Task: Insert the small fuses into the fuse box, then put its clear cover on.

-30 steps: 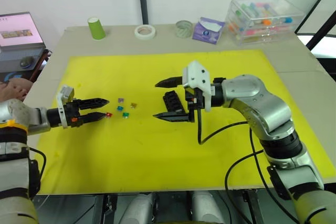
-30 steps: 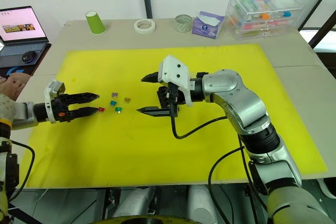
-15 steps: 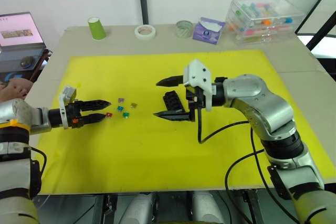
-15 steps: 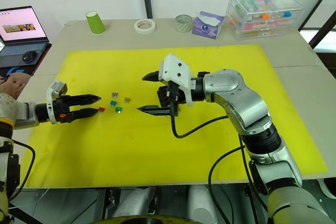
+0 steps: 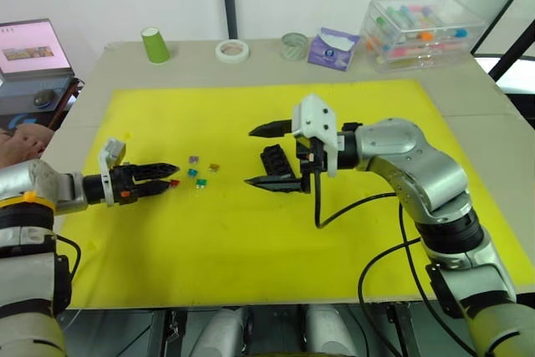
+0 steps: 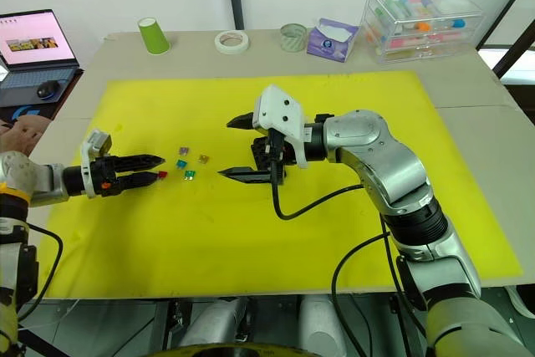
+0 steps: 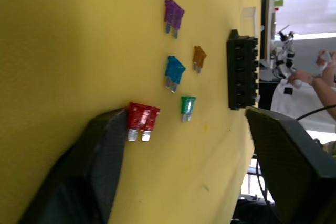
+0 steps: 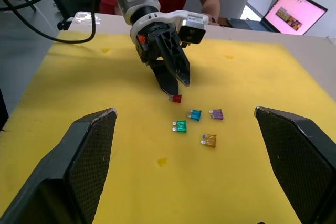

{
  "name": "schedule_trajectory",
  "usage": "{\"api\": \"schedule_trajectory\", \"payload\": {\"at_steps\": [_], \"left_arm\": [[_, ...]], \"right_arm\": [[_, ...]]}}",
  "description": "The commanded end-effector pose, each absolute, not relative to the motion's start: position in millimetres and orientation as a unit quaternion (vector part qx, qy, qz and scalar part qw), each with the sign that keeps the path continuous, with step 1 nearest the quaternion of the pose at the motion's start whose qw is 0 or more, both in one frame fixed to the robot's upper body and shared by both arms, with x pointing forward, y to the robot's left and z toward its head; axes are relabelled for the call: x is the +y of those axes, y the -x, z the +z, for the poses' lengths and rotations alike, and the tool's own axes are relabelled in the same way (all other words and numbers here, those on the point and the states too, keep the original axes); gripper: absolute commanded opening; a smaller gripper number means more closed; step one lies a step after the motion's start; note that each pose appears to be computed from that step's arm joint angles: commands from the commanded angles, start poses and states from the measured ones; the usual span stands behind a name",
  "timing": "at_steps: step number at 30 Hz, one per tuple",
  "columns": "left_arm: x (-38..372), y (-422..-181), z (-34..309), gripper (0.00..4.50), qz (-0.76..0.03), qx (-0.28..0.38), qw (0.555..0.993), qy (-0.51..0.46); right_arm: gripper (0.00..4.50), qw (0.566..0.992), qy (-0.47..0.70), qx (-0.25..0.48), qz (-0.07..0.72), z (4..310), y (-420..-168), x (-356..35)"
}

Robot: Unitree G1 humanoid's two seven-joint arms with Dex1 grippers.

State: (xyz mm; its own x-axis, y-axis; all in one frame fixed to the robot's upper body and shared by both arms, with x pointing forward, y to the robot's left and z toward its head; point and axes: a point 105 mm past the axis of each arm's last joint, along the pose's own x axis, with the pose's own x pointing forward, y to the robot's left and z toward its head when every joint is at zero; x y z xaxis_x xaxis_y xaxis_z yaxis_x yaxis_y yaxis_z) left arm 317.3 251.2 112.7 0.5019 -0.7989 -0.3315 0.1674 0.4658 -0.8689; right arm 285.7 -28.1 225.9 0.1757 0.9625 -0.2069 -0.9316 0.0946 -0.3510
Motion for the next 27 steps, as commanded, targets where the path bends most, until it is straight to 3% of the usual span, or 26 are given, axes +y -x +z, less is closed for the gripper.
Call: {"api": "schedule_trajectory", "payload": {"at_steps": [1, 7, 8, 14, 18, 25, 27], "left_arm": [[253, -314, 102, 2.3, -0.302, 0.4, 0.763, 0.409], [254, -311, 92, 0.21, -0.297, 0.411, 0.765, 0.397], [253, -311, 92, 0.05, -0.298, 0.413, 0.764, 0.397], [253, -312, 97, 0.05, -0.303, 0.405, 0.763, 0.402], [252, -312, 120, 0.05, -0.329, 0.384, 0.762, 0.405], [224, -295, 179, 0.05, -0.453, 0.329, 0.757, 0.335], [210, -288, 194, 0.05, -0.503, 0.289, 0.77, 0.267]], "right_arm": [[4.5, 0.737, 0.204, -0.067, 0.641, 239, -281, -27], [4.5, 0.736, 0.207, -0.066, 0.642, 237, -280, -26], [4.5, 0.736, 0.207, -0.067, 0.641, 237, -280, -26], [4.5, 0.737, 0.205, -0.069, 0.641, 237, -280, -25], [4.5, 0.741, 0.194, -0.066, 0.64, 240, -283, -28], [4.5, 0.753, 0.157, -0.028, 0.638, 247, -286, -44], [4.5, 0.76, 0.144, -0.002, 0.634, 249, -288, -50]]}}
